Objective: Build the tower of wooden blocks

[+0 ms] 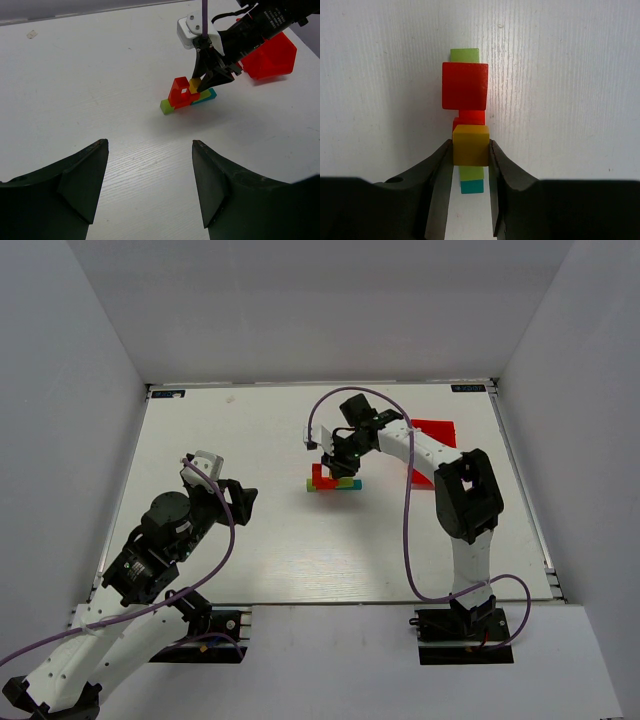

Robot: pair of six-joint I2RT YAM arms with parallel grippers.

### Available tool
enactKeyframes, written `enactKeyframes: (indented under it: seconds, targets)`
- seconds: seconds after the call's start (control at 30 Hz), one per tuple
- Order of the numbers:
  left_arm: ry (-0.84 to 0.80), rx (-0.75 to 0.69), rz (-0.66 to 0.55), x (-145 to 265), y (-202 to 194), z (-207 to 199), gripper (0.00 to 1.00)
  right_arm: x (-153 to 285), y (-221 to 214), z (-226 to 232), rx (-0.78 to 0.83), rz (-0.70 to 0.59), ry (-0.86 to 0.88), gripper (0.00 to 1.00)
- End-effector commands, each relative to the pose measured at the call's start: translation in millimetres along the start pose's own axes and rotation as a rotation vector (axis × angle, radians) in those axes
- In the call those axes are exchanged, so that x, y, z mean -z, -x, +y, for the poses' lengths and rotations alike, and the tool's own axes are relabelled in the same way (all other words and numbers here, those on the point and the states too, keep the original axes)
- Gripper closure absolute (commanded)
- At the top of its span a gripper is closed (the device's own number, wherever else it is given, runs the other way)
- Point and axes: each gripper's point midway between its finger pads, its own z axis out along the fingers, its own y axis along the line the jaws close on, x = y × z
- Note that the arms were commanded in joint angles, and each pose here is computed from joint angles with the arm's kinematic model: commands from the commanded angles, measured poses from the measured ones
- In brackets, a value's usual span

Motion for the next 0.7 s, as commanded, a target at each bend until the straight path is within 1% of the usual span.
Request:
enactKeyframes:
  seconds: [0.0, 0.5, 0.6, 0.67]
  targets:
    - [-0.002, -0.002, -0.007, 1.3, 1.6, 0.3, 0.22, 2.8, 10.9, -6.8, 0.022, -0.031, 0.0, 0.99]
    - [-0.002, -0.002, -0.007, 1.3, 1.6, 0.3, 0.22, 0.5, 10.6, -3.9, 0.011, -0.032, 0.015, 0.96]
    - [-0.002, -0.002, -0.007, 1.3, 1.6, 0.3, 0.22, -0.2, 8.9, -4.1, 0.007, -0.028, 0.017, 0.95]
    - [-0.002, -0.002, -0.007, 1.3, 1.6, 0.3, 0.22, -0.6, 8.0, -4.3, 0.006, -0.025, 0.016, 0.91]
